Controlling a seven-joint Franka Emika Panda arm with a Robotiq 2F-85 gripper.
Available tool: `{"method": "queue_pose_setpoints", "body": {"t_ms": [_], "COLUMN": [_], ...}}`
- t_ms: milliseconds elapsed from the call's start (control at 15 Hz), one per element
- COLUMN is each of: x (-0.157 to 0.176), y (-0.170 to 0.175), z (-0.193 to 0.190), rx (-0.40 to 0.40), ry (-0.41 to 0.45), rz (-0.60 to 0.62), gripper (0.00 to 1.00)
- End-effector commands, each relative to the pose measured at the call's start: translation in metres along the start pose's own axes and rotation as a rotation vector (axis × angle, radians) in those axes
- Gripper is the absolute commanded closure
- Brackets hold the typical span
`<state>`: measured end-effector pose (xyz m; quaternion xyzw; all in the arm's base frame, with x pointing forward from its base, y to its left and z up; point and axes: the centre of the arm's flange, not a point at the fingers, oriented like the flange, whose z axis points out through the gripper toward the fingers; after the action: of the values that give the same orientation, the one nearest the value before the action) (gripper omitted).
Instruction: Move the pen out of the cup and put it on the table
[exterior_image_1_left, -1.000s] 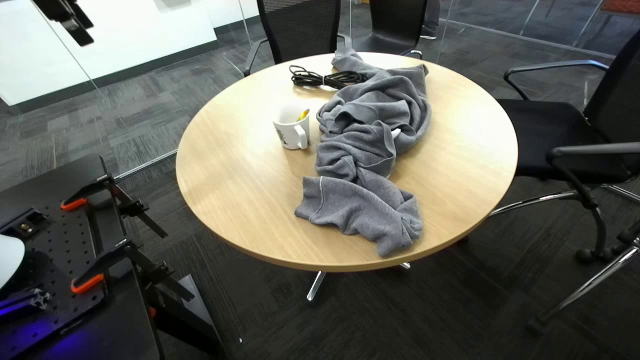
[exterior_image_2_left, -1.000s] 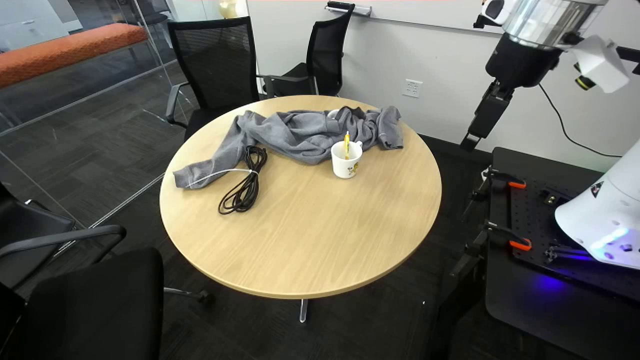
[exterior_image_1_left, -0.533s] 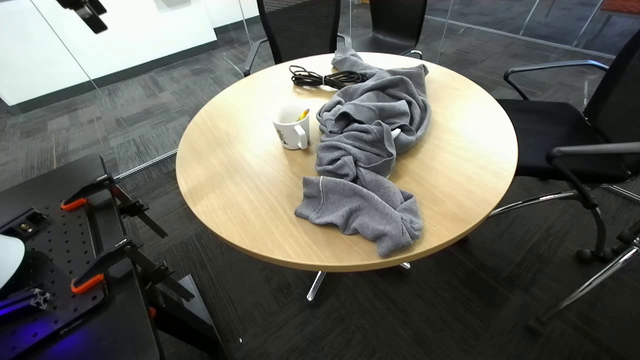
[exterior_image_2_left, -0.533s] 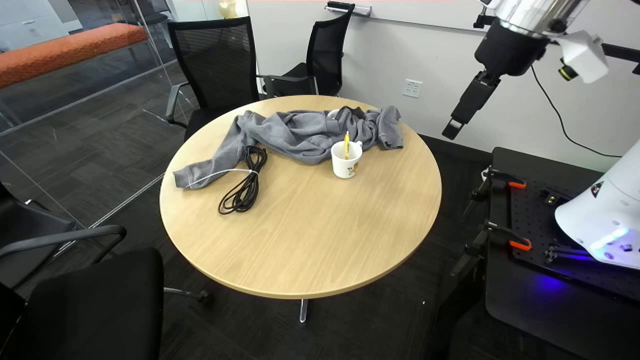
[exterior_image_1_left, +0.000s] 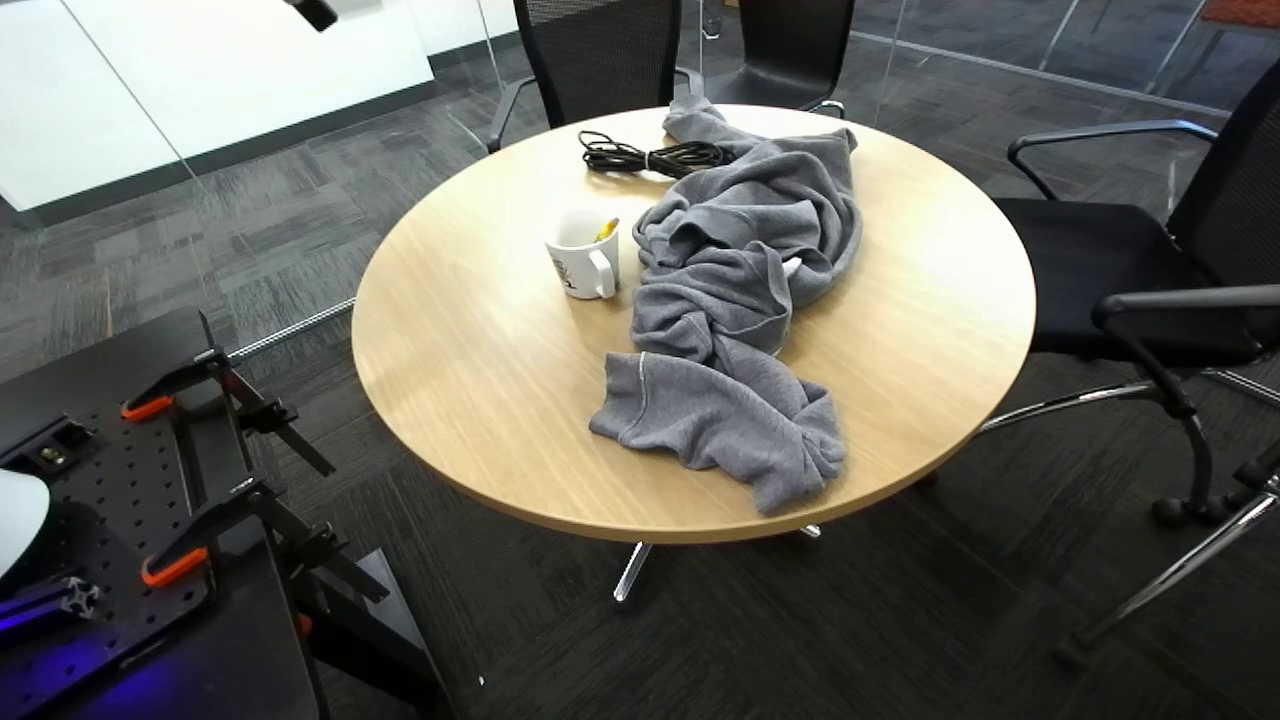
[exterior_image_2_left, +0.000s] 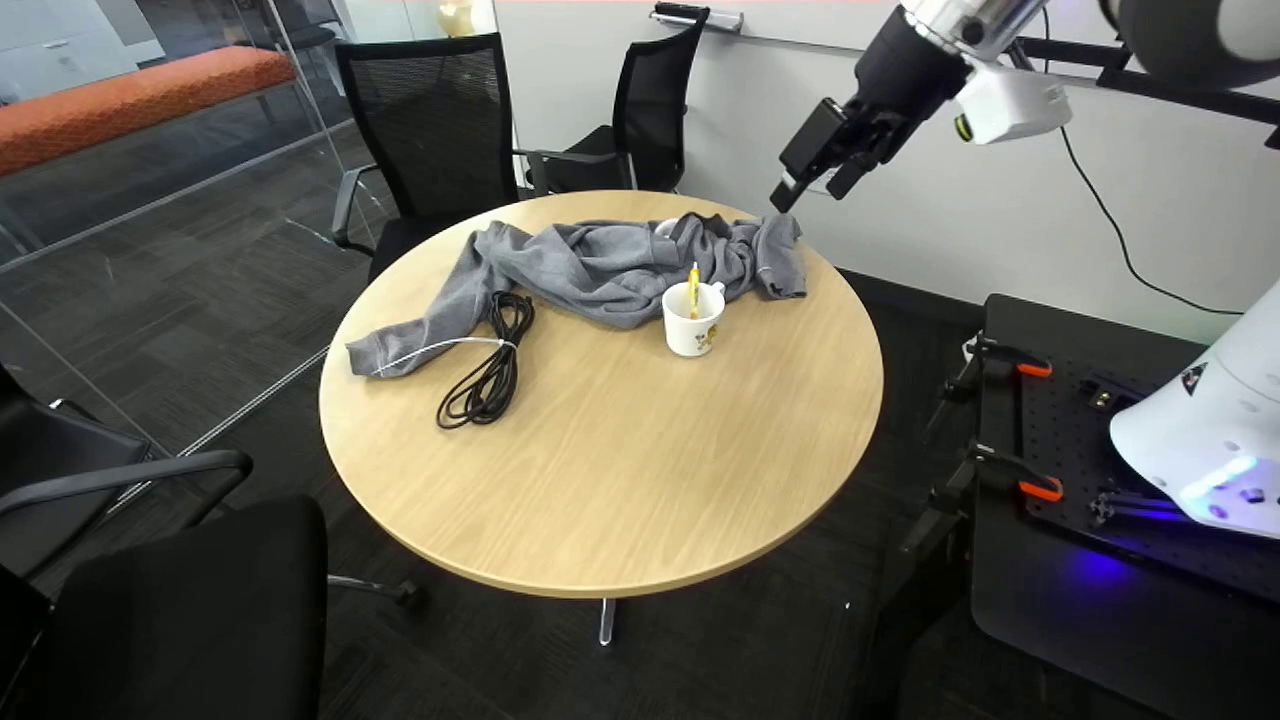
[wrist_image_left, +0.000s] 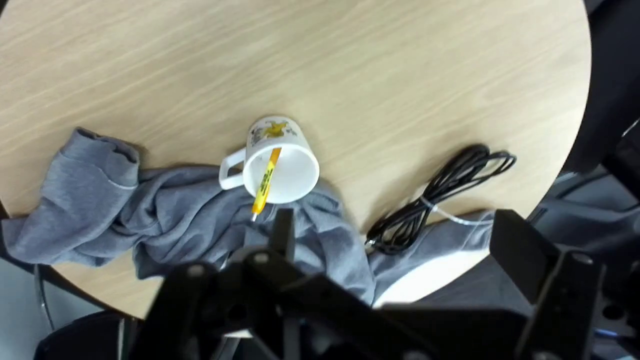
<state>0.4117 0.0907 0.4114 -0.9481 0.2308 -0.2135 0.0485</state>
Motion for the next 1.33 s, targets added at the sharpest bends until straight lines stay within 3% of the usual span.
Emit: {"method": "queue_pose_setpoints", "body": {"t_ms": [0, 533, 1067, 1267], "x": [0.038, 0.060, 0.057, 0.063], "y": [-0.015, -0.004, 0.005, 0.008], "z": [0.035, 0.086, 0.130, 0.148], "rx": [-0.058, -0.209, -0.321, -0.329], "ry": [0.115, 0.232, 0.174, 0.169], "rz": [0.144, 0.329, 0.396, 0.399], "gripper": [0.00, 0.00, 0.00, 0.00]}}
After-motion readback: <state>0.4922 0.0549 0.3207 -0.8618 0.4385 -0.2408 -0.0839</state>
